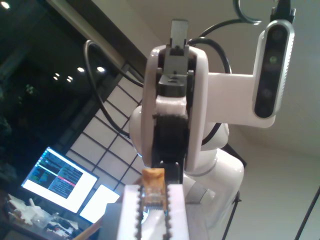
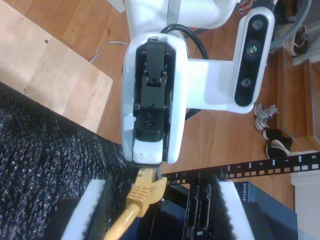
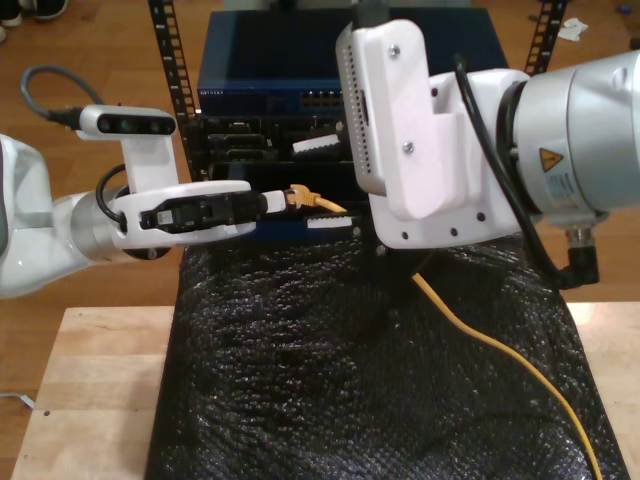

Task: Grab the cable and plug it in

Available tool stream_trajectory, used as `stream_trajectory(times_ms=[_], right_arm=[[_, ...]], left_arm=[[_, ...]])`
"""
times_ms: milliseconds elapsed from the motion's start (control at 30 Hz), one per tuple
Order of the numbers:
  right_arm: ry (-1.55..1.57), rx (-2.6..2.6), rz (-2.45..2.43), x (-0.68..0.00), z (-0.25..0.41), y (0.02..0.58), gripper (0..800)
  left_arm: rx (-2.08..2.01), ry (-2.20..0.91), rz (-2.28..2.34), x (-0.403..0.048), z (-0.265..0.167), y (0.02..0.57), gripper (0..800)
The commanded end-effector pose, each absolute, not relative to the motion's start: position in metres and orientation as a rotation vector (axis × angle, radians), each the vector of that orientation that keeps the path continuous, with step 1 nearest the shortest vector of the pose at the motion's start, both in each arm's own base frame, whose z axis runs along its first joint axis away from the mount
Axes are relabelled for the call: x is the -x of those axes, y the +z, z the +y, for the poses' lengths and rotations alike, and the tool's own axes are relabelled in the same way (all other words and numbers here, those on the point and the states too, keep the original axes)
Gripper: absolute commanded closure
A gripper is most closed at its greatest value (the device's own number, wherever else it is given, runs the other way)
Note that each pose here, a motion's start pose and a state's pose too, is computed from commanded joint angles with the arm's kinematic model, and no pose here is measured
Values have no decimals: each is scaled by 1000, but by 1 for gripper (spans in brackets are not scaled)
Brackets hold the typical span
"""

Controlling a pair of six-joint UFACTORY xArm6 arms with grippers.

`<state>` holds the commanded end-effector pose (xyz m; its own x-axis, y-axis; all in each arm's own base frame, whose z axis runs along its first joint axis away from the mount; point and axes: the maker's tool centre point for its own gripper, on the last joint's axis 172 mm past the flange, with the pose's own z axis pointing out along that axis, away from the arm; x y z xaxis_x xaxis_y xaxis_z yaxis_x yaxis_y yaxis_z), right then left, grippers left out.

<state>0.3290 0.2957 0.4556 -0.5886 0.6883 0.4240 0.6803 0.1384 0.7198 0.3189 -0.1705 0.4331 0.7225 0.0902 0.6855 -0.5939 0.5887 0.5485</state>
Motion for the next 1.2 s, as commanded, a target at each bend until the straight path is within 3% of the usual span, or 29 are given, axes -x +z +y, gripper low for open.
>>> stream_trajectory(times_ms=[100, 333, 467, 1200], right_arm=[[1488, -1423, 2357, -330, 295, 454, 362], [1491, -1432, 2346, -332, 295, 452, 506], [1490, -1434, 2347, -332, 295, 452, 535], [1491, -1429, 2366, -326, 300, 449, 574]], left_arm=[[-856, 429, -654, -319, -170, 433, 774], [-855, 426, -653, -319, -170, 433, 774], [-854, 425, -653, -319, -170, 433, 775], [-841, 410, -632, -321, -168, 435, 774]])
